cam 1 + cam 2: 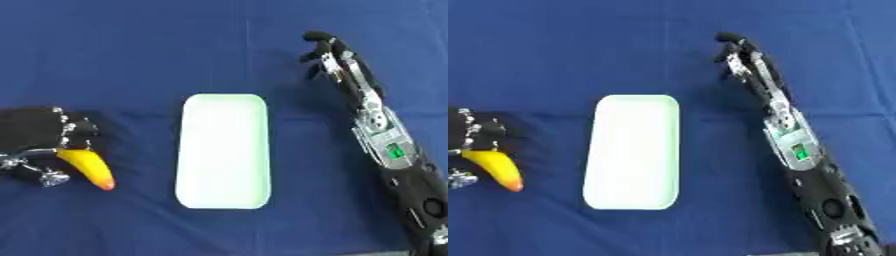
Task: Pick up objects on the table and place them in the box.
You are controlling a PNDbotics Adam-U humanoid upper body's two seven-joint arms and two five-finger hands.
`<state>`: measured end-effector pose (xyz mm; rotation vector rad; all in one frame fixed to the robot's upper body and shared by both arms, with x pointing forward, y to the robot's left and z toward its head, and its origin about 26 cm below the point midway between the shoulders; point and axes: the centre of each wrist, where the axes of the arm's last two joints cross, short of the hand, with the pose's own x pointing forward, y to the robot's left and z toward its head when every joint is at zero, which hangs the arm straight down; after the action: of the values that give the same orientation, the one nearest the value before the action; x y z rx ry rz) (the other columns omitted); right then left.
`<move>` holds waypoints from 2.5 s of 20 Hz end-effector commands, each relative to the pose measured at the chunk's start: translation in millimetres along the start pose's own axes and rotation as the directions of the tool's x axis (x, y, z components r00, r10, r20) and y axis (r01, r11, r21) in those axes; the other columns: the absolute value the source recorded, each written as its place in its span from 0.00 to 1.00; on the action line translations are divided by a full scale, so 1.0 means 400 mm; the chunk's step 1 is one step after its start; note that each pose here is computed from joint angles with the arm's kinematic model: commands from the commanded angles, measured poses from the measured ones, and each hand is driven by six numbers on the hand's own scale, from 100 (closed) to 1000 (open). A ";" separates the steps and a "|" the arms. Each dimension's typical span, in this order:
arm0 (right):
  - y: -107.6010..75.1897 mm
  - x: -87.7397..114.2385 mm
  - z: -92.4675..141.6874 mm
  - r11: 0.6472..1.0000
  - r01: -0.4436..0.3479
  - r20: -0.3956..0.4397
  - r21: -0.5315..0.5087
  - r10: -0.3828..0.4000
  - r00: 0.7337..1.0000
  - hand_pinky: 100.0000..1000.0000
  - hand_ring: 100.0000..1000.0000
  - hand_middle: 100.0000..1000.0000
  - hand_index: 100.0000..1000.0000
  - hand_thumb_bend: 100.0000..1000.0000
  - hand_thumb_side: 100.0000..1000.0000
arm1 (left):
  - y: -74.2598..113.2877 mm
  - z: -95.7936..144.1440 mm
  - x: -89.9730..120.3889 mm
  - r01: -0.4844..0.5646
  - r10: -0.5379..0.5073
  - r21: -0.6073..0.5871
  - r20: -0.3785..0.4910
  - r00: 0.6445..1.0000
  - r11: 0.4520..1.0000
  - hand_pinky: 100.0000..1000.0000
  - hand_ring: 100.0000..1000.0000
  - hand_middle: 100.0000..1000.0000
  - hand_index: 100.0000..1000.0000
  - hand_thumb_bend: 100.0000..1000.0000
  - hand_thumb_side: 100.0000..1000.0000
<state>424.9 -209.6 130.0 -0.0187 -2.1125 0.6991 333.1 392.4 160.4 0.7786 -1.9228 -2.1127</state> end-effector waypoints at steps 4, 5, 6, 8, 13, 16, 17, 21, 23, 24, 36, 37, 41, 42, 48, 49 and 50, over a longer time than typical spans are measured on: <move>-0.017 0.011 -0.006 1.000 -0.014 0.015 -0.008 0.014 1.000 0.41 0.63 0.82 0.88 0.00 0.83 | 0.027 0.008 -0.008 0.033 -0.032 0.082 -0.004 0.999 0.996 0.00 0.00 0.00 0.14 0.00 0.19; -0.016 0.010 -0.006 1.000 -0.013 0.015 -0.008 0.013 1.000 0.41 0.63 0.82 0.88 0.00 0.83 | 0.025 0.008 -0.007 0.031 -0.031 0.082 -0.003 1.000 0.996 0.00 0.00 0.00 0.14 0.00 0.19; -0.016 0.010 -0.006 1.000 -0.013 0.015 -0.008 0.013 1.000 0.41 0.63 0.82 0.88 0.00 0.83 | 0.023 0.007 -0.006 0.030 -0.030 0.083 -0.001 1.000 0.996 0.00 0.00 0.00 0.14 0.00 0.19; -0.017 0.010 -0.006 1.000 -0.014 0.014 -0.008 0.014 1.000 0.41 0.63 0.82 0.88 0.00 0.83 | 0.022 0.006 -0.005 0.026 -0.026 0.092 0.003 1.000 0.995 0.00 0.00 0.00 0.14 0.00 0.19; -0.017 0.009 -0.005 1.000 -0.014 0.013 -0.009 0.014 1.000 0.41 0.63 0.82 0.88 0.00 0.83 | 0.025 0.002 -0.003 0.016 -0.018 0.116 0.015 1.000 0.993 0.00 0.00 0.00 0.14 0.00 0.19; -0.017 0.008 -0.004 1.000 -0.014 0.011 -0.010 0.014 1.000 0.41 0.63 0.82 0.88 0.00 0.83 | 0.025 0.002 -0.002 0.006 -0.009 0.113 0.020 1.000 0.994 0.00 0.00 0.00 0.14 0.00 0.19; -0.017 0.007 -0.002 1.000 -0.014 0.009 -0.010 0.014 1.000 0.41 0.63 0.82 0.88 0.00 0.83 | 0.026 0.002 -0.003 0.002 -0.004 0.109 0.023 1.000 0.994 0.00 0.00 0.00 0.14 0.00 0.19; -0.017 -0.003 0.010 1.000 -0.015 -0.008 -0.008 0.015 1.000 0.41 0.63 0.82 0.88 0.00 0.83 | 0.062 0.011 -0.011 -0.007 0.003 0.098 0.050 0.999 0.995 0.00 0.00 0.00 0.14 0.00 0.19; -0.016 -0.012 0.021 1.000 -0.017 -0.023 -0.007 0.017 1.000 0.41 0.63 0.82 0.88 0.00 0.83 | 0.109 0.016 -0.017 -0.002 -0.006 0.103 0.074 0.997 0.995 0.00 0.00 0.00 0.14 0.00 0.19; -0.016 -0.017 0.027 1.000 -0.018 -0.031 -0.005 0.018 0.999 0.41 0.63 0.82 0.88 0.00 0.83 | 0.137 0.018 -0.019 0.001 -0.011 0.108 0.087 0.996 0.994 0.00 0.00 0.00 0.14 0.00 0.19; -0.006 -0.030 0.048 1.000 -0.013 -0.054 0.000 0.013 0.998 0.41 0.63 0.82 0.88 0.00 0.83 | 0.286 -0.033 -0.001 -0.064 0.032 0.187 0.168 0.985 0.980 0.00 0.00 0.00 0.14 0.00 0.21; -0.006 -0.030 0.047 1.000 -0.013 -0.054 0.000 0.013 0.998 0.41 0.63 0.82 0.88 0.00 0.83 | 0.289 -0.035 -0.001 -0.069 0.038 0.185 0.170 0.985 0.980 0.00 0.00 0.00 0.14 0.00 0.21; -0.005 -0.030 0.047 1.000 -0.012 -0.054 0.002 0.012 0.998 0.41 0.63 0.82 0.88 0.00 0.83 | 0.294 -0.048 0.000 -0.089 0.054 0.189 0.185 0.981 0.978 0.00 0.00 0.00 0.13 0.00 0.21; -0.004 -0.030 0.047 1.000 -0.011 -0.054 0.003 0.011 0.998 0.41 0.63 0.82 0.88 0.00 0.83 | 0.296 -0.057 0.000 -0.095 0.056 0.196 0.194 0.979 0.976 0.00 0.00 0.00 0.13 0.00 0.21; 0.010 -0.023 0.034 1.000 0.000 -0.038 0.012 0.000 0.999 0.41 0.63 0.82 0.88 0.00 0.83 | 0.308 -0.201 -0.007 -0.150 0.067 0.255 0.308 0.949 0.955 0.00 0.00 0.00 0.13 0.00 0.24; 0.011 -0.022 0.031 1.000 0.001 -0.035 0.012 0.000 0.999 0.41 0.63 0.82 0.88 0.00 0.83 | 0.310 -0.234 -0.009 -0.160 0.070 0.259 0.329 0.942 0.953 0.00 0.00 0.00 0.13 0.00 0.25; 0.011 -0.020 0.028 1.000 0.001 -0.031 0.012 -0.001 1.000 0.41 0.63 0.82 0.88 0.00 0.83 | 0.314 -0.266 -0.009 -0.170 0.071 0.261 0.350 0.934 0.950 0.00 0.00 0.00 0.12 0.00 0.25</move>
<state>418.0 -216.5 107.2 -0.0241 -2.0484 0.6951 357.9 289.5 279.3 0.3735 -2.4255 -2.0037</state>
